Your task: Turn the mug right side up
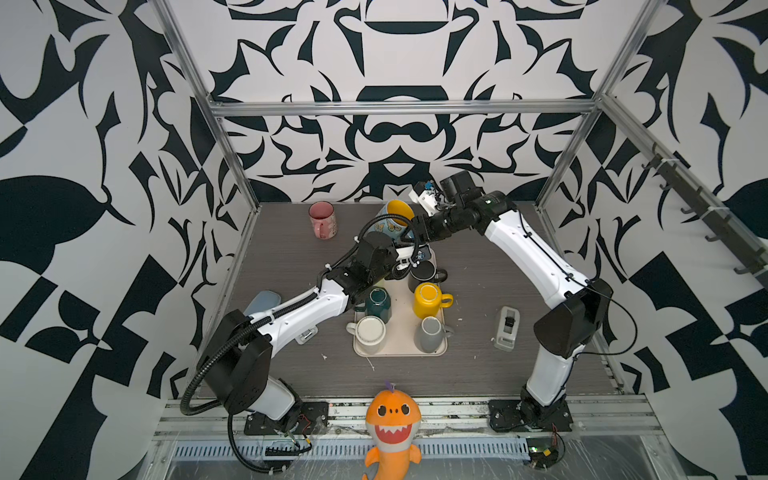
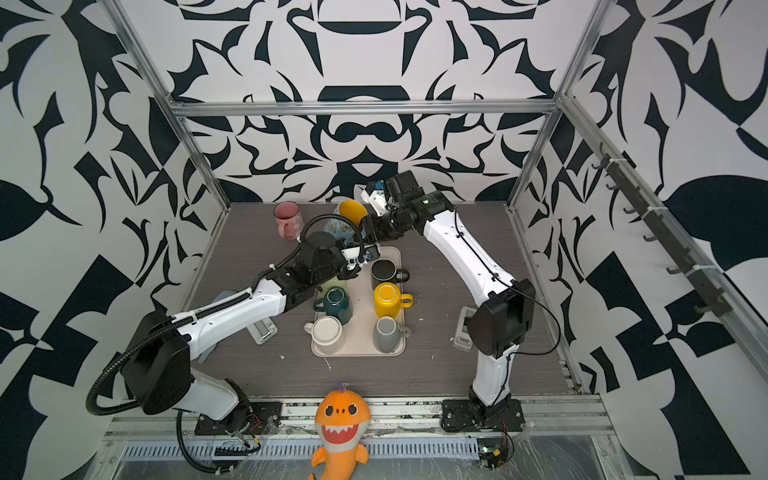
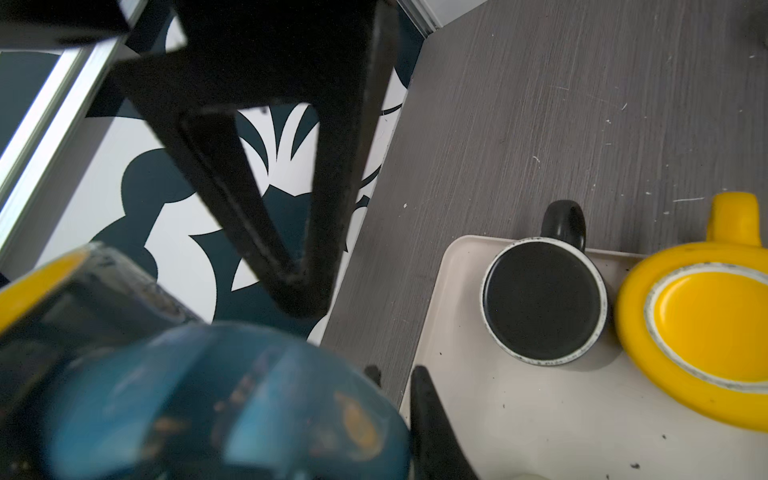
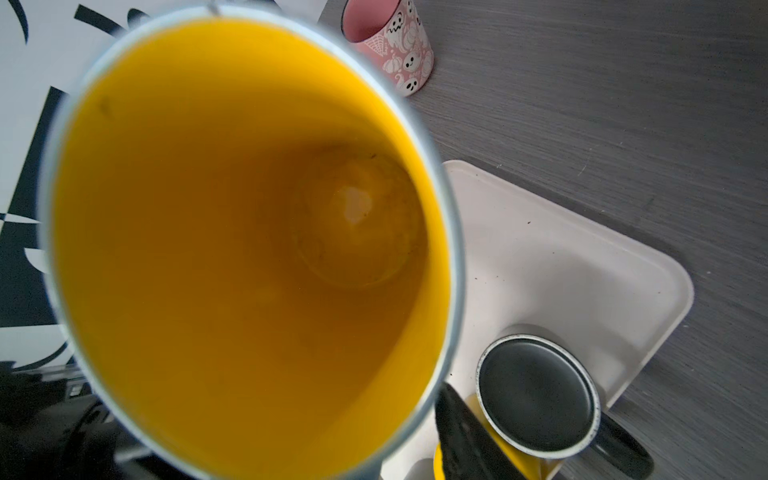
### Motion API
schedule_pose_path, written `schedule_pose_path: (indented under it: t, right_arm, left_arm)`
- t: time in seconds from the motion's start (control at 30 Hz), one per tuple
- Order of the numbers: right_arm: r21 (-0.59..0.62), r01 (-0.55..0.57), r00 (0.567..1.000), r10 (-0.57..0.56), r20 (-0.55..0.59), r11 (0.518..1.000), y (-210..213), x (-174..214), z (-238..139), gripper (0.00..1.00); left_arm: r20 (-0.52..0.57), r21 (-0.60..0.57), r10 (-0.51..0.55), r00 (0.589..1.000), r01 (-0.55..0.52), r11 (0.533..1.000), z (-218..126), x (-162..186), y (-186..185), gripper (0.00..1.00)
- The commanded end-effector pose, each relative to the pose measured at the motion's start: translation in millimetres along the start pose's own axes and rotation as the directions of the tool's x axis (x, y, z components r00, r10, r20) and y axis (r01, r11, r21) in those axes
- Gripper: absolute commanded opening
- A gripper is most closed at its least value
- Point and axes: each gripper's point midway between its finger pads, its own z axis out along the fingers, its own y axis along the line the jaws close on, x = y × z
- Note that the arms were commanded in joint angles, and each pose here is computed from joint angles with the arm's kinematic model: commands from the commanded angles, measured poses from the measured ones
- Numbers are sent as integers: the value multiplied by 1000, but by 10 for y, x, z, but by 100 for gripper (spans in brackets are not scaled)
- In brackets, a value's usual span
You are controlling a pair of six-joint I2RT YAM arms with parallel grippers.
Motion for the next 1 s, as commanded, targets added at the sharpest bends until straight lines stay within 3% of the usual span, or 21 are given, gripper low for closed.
schedule_pose_path:
  t: [0.0, 0.2, 0.33, 0.73, 0.9, 0.97]
  right_arm:
    - [46, 1, 1000, 1, -29, 999, -40, 59, -17, 50]
    - [57, 0, 999, 2, -37, 998, -53, 86, 9, 25]
    - [56, -1, 999, 3, -40, 998, -49, 88, 31, 0]
    - [91, 37, 999, -38, 9, 995, -12, 72, -36, 0]
    - [103, 37, 998, -41, 44, 994, -15, 48, -75, 0]
    - [110, 34, 998, -41, 57, 993, -26, 34, -89, 0]
  left_arm:
    - [169, -221, 15, 986, 23, 975, -187, -540, 682, 0]
    - [167, -227, 10, 986, 29, 973, -173, -529, 687, 0]
    - [165, -230, 7, 986, 31, 973, -165, -518, 684, 0]
    - [112, -291, -24, 993, 56, 955, -135, -410, 791, 1]
    - [97, -309, -37, 995, 65, 949, -138, -375, 819, 11]
    - [91, -323, -42, 995, 70, 944, -147, -362, 848, 21]
